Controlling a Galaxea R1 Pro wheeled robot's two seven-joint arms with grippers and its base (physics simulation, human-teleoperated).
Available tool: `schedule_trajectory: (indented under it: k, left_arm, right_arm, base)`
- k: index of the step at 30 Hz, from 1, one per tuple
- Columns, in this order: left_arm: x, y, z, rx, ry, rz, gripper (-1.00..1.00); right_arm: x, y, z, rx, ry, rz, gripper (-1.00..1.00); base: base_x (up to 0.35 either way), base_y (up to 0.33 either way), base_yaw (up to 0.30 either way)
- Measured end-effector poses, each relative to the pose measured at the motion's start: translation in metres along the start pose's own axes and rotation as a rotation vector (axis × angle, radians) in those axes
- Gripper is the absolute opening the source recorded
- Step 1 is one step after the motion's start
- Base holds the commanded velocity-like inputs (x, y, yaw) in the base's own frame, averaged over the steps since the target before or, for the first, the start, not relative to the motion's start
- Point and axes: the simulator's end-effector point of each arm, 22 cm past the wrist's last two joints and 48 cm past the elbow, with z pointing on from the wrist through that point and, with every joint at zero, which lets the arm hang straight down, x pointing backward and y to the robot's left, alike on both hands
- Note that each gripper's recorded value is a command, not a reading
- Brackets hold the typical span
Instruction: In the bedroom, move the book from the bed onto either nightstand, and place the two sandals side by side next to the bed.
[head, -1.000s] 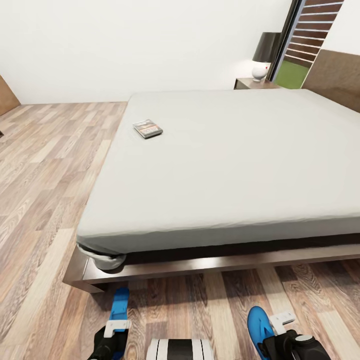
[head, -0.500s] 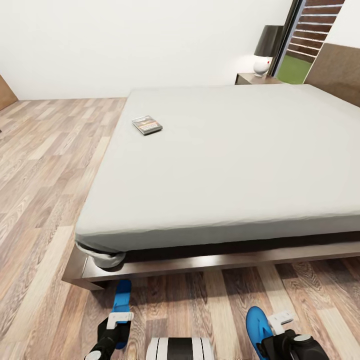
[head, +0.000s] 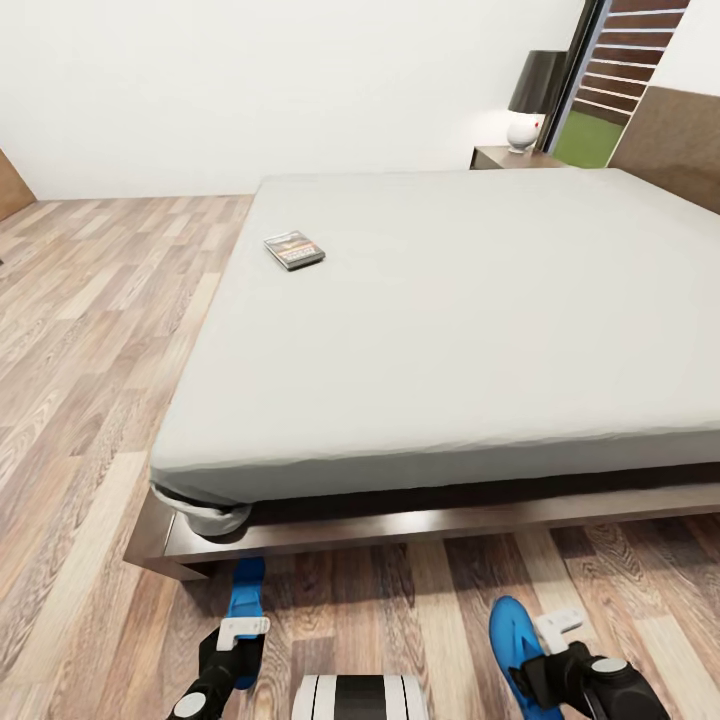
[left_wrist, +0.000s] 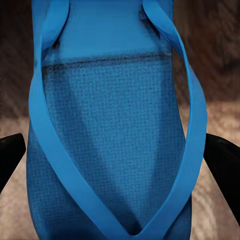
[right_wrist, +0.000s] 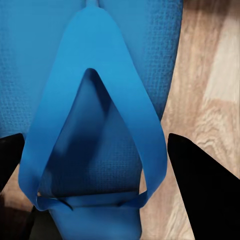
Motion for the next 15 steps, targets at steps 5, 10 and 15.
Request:
schedule_trajectory:
  k: [5,10,15]
  left_arm:
    - [0.0,0.0,0.0,0.0,-0.003,0.0,-1.0]
    - [0.007,0.0,0.001,0.0,0.01,0.0,-1.0]
    - [0.013,0.0,0.003,0.0,0.022,0.0,-1.0]
  right_arm:
    - [-0.007,0.006,-0.004,-0.032,-0.017,-0.004,-1.0]
    - [-0.005,0.008,-0.002,-0.044,-0.011,-0.004,-1.0]
    - [-0.002,0.01,0.001,-0.052,-0.001,-0.003,-1.0]
  base:
    - [0.0,0.0,0.0]
    - [0.0,0.0,0.0]
    - [0.0,0.0,0.0]
